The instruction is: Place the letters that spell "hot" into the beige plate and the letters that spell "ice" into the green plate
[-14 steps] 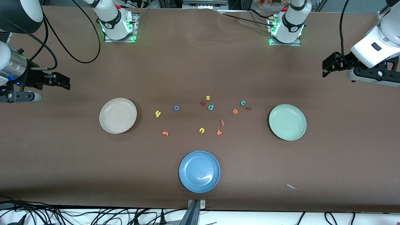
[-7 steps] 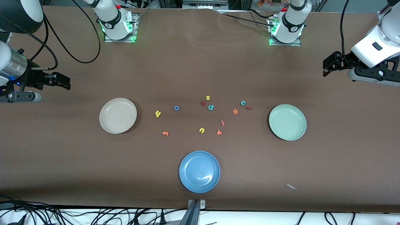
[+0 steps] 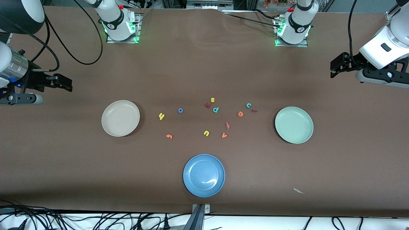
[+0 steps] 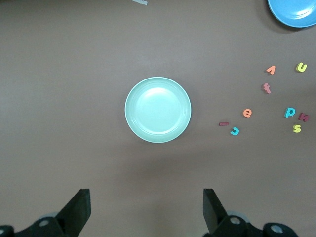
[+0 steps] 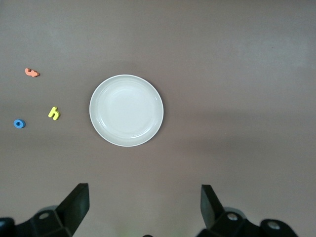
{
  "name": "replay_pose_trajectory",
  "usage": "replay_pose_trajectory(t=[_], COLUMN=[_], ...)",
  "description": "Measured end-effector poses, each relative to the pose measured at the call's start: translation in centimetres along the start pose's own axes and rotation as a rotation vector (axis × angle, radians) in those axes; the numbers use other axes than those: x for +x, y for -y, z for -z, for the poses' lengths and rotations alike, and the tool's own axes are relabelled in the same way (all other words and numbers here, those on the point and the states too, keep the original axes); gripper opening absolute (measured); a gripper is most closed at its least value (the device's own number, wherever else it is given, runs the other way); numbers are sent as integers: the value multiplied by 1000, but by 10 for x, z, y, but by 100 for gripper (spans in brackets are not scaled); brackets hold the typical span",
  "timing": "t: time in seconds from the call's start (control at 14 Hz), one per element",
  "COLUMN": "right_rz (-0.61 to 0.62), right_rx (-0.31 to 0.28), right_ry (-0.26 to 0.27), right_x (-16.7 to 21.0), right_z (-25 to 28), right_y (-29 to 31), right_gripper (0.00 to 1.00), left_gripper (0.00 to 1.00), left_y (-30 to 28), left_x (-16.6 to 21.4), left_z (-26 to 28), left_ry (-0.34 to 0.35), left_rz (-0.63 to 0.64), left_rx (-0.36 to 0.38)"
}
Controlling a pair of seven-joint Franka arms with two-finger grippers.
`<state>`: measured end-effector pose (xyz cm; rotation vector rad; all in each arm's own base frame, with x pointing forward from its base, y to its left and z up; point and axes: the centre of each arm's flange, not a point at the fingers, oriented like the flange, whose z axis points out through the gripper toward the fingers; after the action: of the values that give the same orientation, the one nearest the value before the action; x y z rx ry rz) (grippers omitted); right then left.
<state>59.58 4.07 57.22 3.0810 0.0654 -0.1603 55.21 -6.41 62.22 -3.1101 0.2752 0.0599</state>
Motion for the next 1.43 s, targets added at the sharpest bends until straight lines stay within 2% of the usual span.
replay_pose_trajectory(t=[1.43], right_rz=[2], right_rx=[0], right_ry=[0], right_x=[0], right_z=[0], right_y=[1], right_gripper=[100], left_gripper=[100], left_y=[0], left_x=[-3], left_z=[-1], left_ry=[28], left_rz=[0], left_rx=[-2])
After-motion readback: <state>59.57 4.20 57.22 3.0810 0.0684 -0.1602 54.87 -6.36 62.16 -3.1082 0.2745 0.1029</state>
